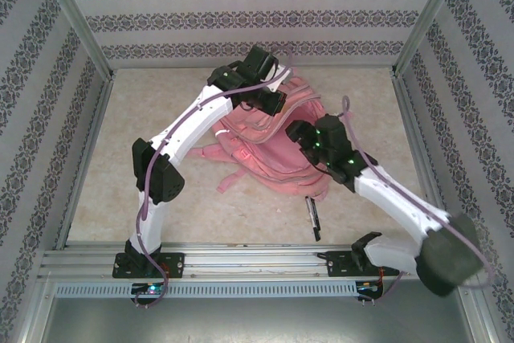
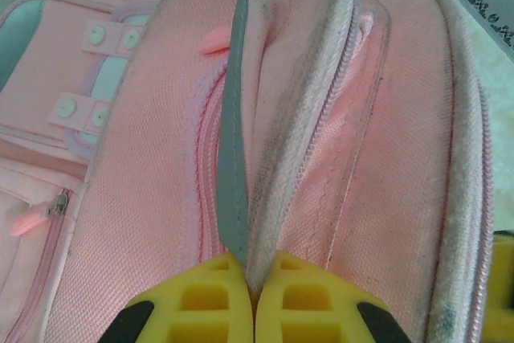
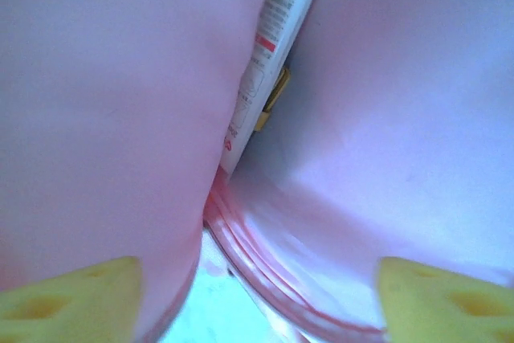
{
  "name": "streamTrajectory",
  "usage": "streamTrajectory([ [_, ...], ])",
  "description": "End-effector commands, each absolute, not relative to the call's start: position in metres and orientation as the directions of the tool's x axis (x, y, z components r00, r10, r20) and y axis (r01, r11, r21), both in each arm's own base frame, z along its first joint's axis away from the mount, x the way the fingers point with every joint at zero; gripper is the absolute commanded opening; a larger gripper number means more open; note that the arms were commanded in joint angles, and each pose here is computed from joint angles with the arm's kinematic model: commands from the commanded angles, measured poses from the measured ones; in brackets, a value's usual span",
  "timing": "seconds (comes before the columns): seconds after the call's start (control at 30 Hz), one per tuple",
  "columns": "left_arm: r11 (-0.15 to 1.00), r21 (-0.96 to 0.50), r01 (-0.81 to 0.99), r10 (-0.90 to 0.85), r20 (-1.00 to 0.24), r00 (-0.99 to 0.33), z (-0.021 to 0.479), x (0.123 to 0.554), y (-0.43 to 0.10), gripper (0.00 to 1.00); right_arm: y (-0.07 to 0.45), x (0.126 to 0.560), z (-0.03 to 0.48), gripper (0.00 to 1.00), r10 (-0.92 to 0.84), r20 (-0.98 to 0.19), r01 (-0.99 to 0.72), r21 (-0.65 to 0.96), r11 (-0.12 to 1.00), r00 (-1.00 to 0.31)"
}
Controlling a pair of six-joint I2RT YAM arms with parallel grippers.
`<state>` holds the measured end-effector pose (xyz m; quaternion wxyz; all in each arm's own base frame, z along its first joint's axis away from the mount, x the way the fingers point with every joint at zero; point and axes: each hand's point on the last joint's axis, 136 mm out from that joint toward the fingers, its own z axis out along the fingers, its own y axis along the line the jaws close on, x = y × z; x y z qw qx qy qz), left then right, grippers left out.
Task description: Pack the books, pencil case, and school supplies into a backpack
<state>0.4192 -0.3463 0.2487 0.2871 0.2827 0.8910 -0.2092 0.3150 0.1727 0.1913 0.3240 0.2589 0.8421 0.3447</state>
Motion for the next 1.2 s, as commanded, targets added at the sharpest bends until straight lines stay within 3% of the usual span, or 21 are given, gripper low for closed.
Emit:
streamTrajectory([
  [0.0,0.752,-0.149,0.642,0.341,-0.746,-0.572,0.287,0.434,-0.339,0.00,0.141,0.269,0.152,0.98,0.374,-0.480,0.139,0.455,0.880,-0.794],
  [0.1,0.745,-0.162,0.647,0.345,-0.736,-0.583,0.278,0.432,-0.335,0.01,0.112,0.245,0.151,0.98,0.238,-0.513,0.111,0.265,0.958,-0.825],
  [0.2,0.616,-0.298,0.730,0.359,-0.718,-0.596,0.274,0.406,-0.351,0.51,0.057,0.230,0.173,0.98,0.169,-0.629,0.195,0.028,0.980,-0.759],
  [0.27,0.532,-0.413,0.739,0.345,-0.691,-0.635,0.274,0.390,-0.354,0.59,0.036,0.224,0.181,0.98,0.173,-0.666,0.232,-0.001,0.973,-0.726],
  [0.33,0.548,-0.490,0.678,0.297,-0.643,-0.706,0.268,0.390,-0.342,0.64,0.026,0.214,0.185,0.98,0.272,-0.650,0.275,0.100,0.956,-0.710],
  [0.47,0.679,-0.510,0.527,0.181,-0.580,-0.794,0.235,0.407,-0.301,0.65,0.033,0.213,0.197,0.98,0.463,-0.578,0.289,0.371,0.883,-0.673],
  [0.53,0.756,-0.465,0.461,0.143,-0.570,-0.809,0.213,0.421,-0.278,0.66,0.053,0.220,0.202,0.97,0.441,-0.545,0.215,0.429,0.877,-0.713],
  [0.63,0.789,-0.399,0.468,0.164,-0.597,-0.785,0.189,0.442,-0.268,0.65,0.088,0.232,0.201,0.95,0.381,-0.494,0.101,0.502,0.859,-0.781],
  [0.73,0.773,-0.366,0.518,0.219,-0.613,-0.759,0.167,0.459,-0.277,0.64,0.117,0.243,0.195,0.86,0.342,-0.436,0.037,0.572,0.819,-0.833],
  [0.87,0.789,-0.329,0.518,0.275,-0.566,-0.778,0.128,0.478,-0.281,0.62,0.131,0.265,0.189,0.72,0.347,-0.420,0.026,0.606,0.795,-0.839],
  [0.97,0.866,-0.241,0.437,0.281,-0.488,-0.826,0.087,0.488,-0.258,0.56,0.132,0.282,0.184,0.68,0.352,-0.429,0.038,0.589,0.807,-0.832],
  [1.07,0.928,-0.185,0.323,0.219,-0.429,-0.876,0.060,0.482,-0.228,0.53,0.135,0.298,0.170,0.63,0.343,-0.420,0.048,0.573,0.818,-0.840],
  [1.17,0.939,-0.214,0.271,0.163,-0.417,-0.894,0.055,0.461,-0.210,0.53,0.151,0.312,0.157,0.51,0.290,-0.408,0.000,0.580,0.815,-0.866],
])
